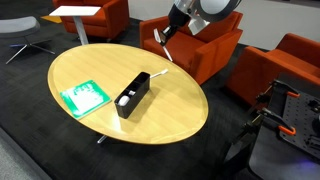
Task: Put the fork on the left inside the cutlery holder
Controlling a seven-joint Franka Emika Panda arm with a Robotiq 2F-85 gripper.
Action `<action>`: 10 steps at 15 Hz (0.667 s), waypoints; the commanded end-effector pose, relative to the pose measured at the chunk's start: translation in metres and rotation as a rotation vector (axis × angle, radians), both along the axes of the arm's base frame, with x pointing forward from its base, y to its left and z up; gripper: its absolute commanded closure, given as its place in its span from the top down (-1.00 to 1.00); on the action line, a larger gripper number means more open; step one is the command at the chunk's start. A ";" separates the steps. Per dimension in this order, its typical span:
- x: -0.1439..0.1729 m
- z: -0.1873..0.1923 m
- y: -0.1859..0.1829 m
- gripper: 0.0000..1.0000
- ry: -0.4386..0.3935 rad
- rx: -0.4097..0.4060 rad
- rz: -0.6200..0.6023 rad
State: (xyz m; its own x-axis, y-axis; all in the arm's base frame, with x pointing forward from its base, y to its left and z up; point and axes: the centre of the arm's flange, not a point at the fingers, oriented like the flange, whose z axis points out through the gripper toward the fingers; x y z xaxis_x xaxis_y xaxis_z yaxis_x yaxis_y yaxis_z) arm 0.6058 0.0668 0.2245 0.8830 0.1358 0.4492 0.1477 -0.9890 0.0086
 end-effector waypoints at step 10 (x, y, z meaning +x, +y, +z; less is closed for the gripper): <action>-0.011 0.004 0.071 -0.81 -0.105 0.029 0.244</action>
State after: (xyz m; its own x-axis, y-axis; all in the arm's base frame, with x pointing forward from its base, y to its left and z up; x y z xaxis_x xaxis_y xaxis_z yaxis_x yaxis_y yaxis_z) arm 0.5950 0.1373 0.2281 0.7739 0.3252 0.5434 0.3819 -0.9242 0.0091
